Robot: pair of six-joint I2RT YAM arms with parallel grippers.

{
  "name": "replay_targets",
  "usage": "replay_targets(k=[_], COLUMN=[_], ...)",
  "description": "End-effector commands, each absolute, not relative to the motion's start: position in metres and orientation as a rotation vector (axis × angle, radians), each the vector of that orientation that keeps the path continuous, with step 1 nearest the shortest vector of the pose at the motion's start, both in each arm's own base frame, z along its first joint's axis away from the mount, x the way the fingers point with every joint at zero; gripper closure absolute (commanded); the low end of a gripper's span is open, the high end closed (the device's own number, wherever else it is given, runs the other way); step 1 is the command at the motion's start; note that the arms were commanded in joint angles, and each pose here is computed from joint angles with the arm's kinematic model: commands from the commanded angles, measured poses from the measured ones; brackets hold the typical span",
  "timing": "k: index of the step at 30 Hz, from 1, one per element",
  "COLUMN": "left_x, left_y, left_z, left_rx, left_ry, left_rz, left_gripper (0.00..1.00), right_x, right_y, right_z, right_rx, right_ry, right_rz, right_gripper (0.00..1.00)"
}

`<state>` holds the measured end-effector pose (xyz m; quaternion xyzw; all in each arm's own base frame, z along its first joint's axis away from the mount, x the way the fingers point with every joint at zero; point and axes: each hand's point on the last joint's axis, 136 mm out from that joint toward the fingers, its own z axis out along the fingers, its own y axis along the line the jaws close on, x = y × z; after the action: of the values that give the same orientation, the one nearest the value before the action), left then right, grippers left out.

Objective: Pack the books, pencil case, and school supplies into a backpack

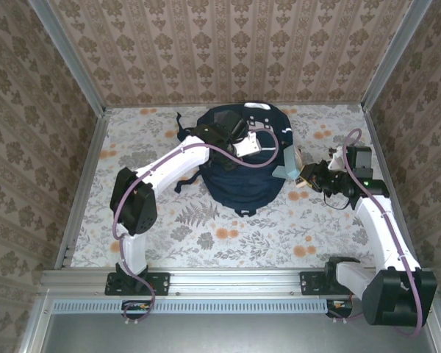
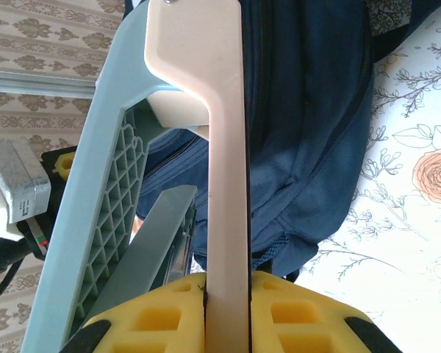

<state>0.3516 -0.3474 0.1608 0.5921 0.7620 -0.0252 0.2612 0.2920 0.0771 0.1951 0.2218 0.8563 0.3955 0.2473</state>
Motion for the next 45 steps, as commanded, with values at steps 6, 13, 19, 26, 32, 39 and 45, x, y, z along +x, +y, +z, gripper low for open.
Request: replay_targets(k=[6, 13, 19, 26, 32, 39, 45], left_x=[0.356, 0.340, 0.337, 0.340, 0.334, 0.330, 0.328], left_y=[-0.369, -0.388, -0.408, -0.422, -0.431, -0.434, -0.433], left_z=[0.231, 0.259, 0.273, 0.274, 0.276, 0.276, 0.273], left_rx=[1.302, 1.071, 0.917, 0.821, 0.829, 0.843, 0.853], left_ry=[2.083, 2.240, 2.308, 2.327, 2.319, 2.320, 2.318], left_rz=[-0.270, -0.509, -0.685, -0.749, -0.832, -0.860, -0.858], left_gripper=[0.98, 1.00, 1.00, 1.00, 1.00, 1.00, 1.00], right_x=[0.300, 0.318, 0.330, 0.320, 0.312, 0.324, 0.333], right_y=[0.070, 0.050, 0.049, 0.072, 0.089, 0.135, 0.156], right_z=[0.238, 0.257, 0.251, 0.220, 0.184, 0.180, 0.187], right_rx=[0.572, 0.638, 0.645, 0.650, 0.675, 0.602, 0.570], right_ry=[2.195, 2.100, 2.111, 2.228, 2.338, 2.408, 2.418], right_rz=[1.027, 0.910, 0.778, 0.583, 0.549, 0.671, 0.800], right_gripper=[0.82, 0.82, 0.82, 0.82, 0.80, 0.75, 0.51])
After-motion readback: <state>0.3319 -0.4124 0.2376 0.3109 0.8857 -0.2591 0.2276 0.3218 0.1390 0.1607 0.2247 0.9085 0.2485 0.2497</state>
